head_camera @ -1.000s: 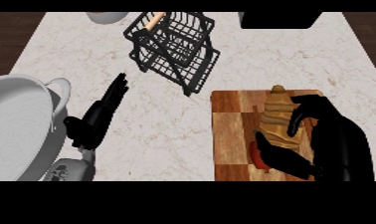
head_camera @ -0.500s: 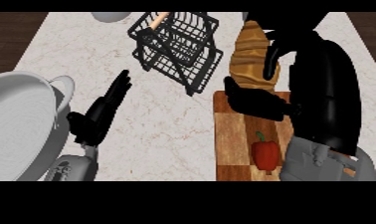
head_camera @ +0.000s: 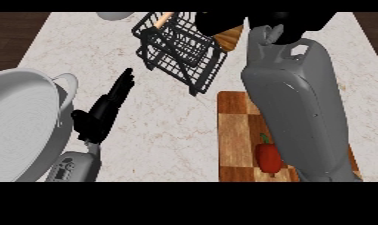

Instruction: Pick the croissant from the cutting board and place it in the tiered basket

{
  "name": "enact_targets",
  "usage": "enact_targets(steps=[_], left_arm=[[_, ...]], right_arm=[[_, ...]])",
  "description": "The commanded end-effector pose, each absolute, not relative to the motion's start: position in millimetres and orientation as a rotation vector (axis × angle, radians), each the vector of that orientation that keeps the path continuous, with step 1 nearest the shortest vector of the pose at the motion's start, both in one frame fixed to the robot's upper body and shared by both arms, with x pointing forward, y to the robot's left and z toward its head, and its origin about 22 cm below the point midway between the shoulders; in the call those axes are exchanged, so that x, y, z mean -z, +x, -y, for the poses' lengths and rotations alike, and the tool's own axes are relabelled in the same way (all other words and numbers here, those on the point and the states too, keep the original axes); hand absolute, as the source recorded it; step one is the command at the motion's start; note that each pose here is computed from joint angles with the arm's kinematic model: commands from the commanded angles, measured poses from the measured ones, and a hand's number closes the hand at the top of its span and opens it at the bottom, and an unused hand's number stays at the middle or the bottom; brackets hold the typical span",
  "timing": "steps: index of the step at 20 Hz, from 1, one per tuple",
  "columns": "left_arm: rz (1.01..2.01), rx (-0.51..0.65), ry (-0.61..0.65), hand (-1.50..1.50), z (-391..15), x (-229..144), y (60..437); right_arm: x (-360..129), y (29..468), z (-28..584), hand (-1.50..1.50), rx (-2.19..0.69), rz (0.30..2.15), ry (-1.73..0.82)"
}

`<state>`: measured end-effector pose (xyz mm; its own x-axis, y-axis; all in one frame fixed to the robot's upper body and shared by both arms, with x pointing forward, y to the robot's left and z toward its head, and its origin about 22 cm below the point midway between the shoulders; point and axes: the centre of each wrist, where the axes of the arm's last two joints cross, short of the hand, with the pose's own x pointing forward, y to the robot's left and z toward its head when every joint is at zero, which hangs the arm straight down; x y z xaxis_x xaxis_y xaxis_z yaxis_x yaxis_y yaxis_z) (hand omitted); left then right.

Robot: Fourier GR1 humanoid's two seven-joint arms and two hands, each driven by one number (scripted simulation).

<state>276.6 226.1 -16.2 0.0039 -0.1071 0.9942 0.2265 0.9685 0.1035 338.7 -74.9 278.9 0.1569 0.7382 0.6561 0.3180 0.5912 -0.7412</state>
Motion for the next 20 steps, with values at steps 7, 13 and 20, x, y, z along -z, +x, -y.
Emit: enact_targets(steps=[7, 13, 20], left_arm=[[1.551, 0.261, -0.133, 0.00, -222.4, 22.8, 269.1], [1.542, 0.267, -0.108, 0.00, -209.8, 25.0, 268.7], [1.541, 0.286, -0.138, 0.00, -199.1, 22.4, 275.0]], right_arm=[[-262.6, 407.2, 25.7, 1.50, -0.364, 1.300, -0.904], [-257.7, 435.7, 24.6, 1.50, -0.388, 1.333, -0.867], [-252.0, 442.0, 13.8, 1.50, -0.317, 1.336, -0.729]])
